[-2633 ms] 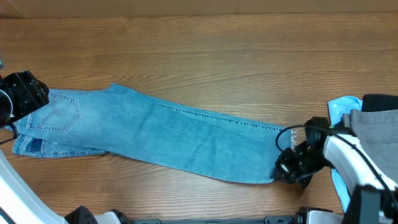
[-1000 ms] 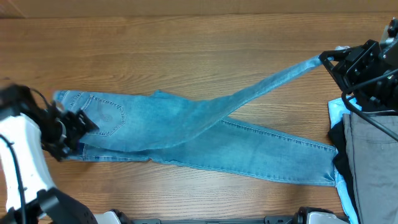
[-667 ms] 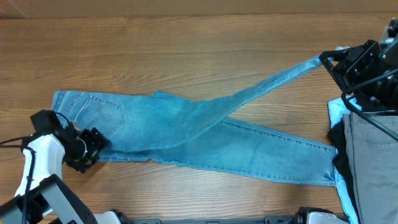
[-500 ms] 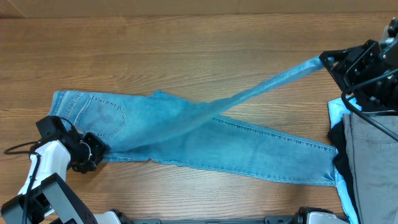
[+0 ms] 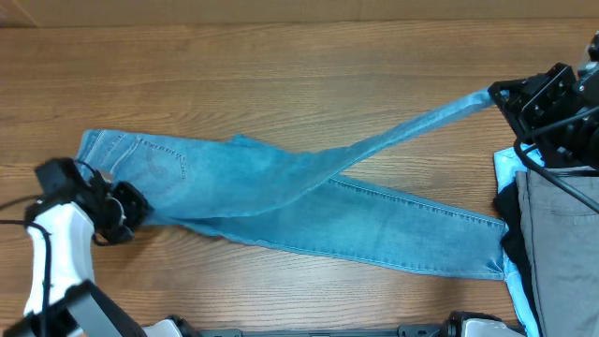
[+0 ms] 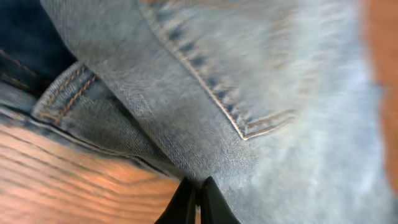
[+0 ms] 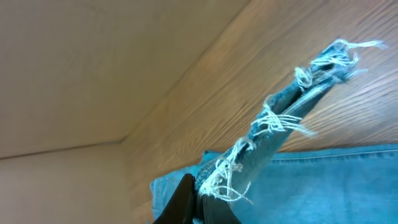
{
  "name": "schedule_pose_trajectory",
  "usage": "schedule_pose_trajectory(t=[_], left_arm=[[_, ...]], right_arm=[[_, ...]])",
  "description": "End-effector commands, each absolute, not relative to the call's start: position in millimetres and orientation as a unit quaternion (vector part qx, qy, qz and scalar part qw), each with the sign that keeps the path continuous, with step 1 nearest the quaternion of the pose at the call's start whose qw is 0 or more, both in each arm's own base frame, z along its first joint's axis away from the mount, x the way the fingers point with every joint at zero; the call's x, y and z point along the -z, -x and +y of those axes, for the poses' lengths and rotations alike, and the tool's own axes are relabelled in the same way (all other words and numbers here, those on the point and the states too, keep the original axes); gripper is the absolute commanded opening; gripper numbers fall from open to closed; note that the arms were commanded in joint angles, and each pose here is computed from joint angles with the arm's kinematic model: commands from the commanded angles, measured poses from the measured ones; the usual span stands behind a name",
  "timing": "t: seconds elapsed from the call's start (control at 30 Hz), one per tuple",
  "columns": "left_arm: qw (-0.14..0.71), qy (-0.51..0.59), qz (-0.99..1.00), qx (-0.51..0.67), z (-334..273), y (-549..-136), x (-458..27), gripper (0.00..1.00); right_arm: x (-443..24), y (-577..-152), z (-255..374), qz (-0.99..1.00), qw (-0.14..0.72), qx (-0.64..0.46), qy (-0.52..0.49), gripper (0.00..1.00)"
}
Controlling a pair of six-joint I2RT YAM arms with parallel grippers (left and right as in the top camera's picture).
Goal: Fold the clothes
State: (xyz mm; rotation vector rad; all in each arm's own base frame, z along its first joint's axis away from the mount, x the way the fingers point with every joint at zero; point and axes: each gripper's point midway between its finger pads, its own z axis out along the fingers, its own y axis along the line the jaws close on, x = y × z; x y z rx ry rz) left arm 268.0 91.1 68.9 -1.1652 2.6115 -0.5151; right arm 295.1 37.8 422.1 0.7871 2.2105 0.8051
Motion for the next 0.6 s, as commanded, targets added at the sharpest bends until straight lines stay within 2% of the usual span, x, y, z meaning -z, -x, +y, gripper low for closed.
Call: schedule_pose_trajectory(t=[0.0,0.03,0.1,0.13,0.2,0.27,0.43,0.57], left_arm=[[0.22,0.336,0.903,0.154,104.6,-293.0,-138.2,0.05],[0.23,0.33,0.904,0.147,106.3,-293.0,-147.5,0.13],[0.231,0.335,0.905,0.122,111.1,-286.0,-152.2,0.35],[0.221,0.341,0.907,0.111,113.5,-281.3,-148.8,0.47],[0.181,0.355,0.913,0.085,118.5,-267.8,-134.2,0.63],[0.149,0.362,0.917,0.076,119.4,-260.5,-120.5,0.67],[0.058,0.375,0.921,0.09,107.3,-239.2,-69.9,0.68],[0.057,0.38,0.92,0.082,114.5,-244.4,-34.4,0.66]], right_arm=[[-432.7,-291.7,27.8,0.838,0.359,-0.283,-0.297,0.04],[-432.7,-291.7,27.8,0.839,0.359,-0.283,-0.297,0.04],[-432.7,-291.7,27.8,0.839,0.359,-0.283,-0.296,0.04],[-432.7,-291.8,27.8,0.838,0.359,-0.283,-0.296,0.04],[-432.7,-291.8,27.8,0.838,0.359,-0.283,-0.296,0.04],[-432.7,-291.7,27.8,0.839,0.359,-0.283,-0.297,0.04],[-432.5,-291.8,27.8,0.839,0.359,-0.283,-0.297,0.04],[-432.4,-291.7,27.8,0.839,0.359,-0.283,-0.297,0.04]])
